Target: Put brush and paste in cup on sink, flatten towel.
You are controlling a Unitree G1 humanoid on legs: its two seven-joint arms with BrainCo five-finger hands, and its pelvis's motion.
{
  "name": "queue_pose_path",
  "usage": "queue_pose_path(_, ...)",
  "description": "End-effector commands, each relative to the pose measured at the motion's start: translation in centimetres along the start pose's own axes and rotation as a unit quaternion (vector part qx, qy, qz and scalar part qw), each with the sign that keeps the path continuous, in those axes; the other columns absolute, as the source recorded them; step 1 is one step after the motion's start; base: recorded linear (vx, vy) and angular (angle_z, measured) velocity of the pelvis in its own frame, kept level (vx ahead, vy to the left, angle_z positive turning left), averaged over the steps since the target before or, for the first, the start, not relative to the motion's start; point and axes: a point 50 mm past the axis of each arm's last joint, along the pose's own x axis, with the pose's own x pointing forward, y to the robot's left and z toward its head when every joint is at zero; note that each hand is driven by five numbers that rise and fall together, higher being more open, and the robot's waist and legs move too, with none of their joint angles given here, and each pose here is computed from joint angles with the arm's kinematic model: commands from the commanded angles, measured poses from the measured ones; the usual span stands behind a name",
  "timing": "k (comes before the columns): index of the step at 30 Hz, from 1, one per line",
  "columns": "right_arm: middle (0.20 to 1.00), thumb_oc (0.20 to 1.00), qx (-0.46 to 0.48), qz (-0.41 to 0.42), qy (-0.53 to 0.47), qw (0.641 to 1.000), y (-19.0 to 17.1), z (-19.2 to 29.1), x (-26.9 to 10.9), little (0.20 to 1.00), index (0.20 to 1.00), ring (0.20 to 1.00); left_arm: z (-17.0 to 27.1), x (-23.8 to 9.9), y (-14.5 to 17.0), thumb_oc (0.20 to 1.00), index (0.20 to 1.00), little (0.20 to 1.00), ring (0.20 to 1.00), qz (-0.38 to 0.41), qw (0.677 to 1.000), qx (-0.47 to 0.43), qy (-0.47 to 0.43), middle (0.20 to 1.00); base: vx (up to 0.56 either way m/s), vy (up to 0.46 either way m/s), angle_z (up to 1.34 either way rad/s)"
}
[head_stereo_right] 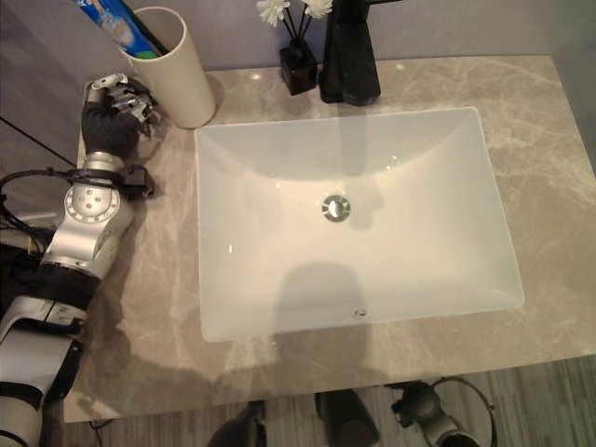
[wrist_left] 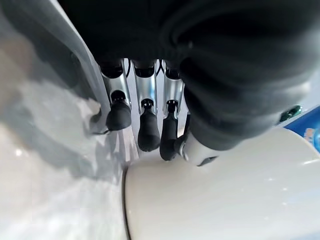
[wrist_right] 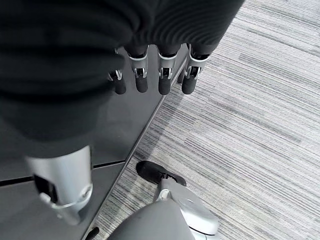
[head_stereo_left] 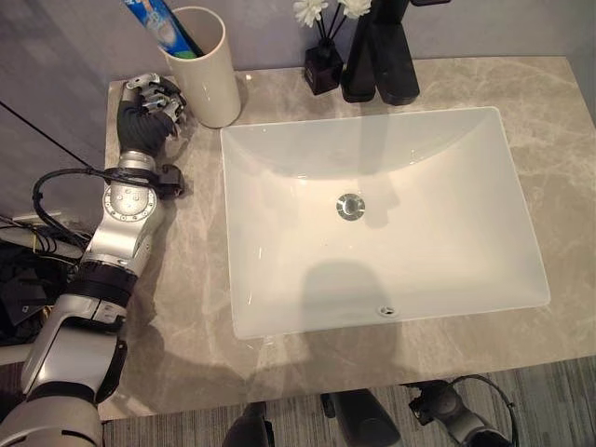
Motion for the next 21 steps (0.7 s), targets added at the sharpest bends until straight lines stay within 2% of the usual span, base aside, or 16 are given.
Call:
queue_pose_path(1, 1.000, 1.000, 0.002, -0.021, -0.030, 0.999, -1.2, 1.2, 0.3, 1.000, 1.000, 1.000, -1.6, -0.3, -1.3, 0.200, 0.200, 0.200, 0.200, -0.010, 0.999, 0.014, 0.027, 0.200, 0.00, 0.000, 0.00)
queue_pose_path(14, 1.000, 1.000, 0.008, -0.018, -0.030, 0.999, -0.7, 1.0, 0.2, 1.000, 1.000, 1.000, -1.4, -0.2, -3.8, 0.200, 0.200, 0.200, 0.200, -0.043, 0.999, 0.003, 0.018, 0.200, 0.00, 0.000, 0.00)
queue_pose_path(21, 1.000, 1.000, 0.009, -0.017, -0.030, 0.999, -0.6, 0.9, 0.1, 1.000, 1.000, 1.000, -1.1, -0.3, -6.2, 0.200, 0.200, 0.200, 0.200, -0.069, 0.997, -0.015, 0.011, 0.200, 0.00, 0.000, 0.00)
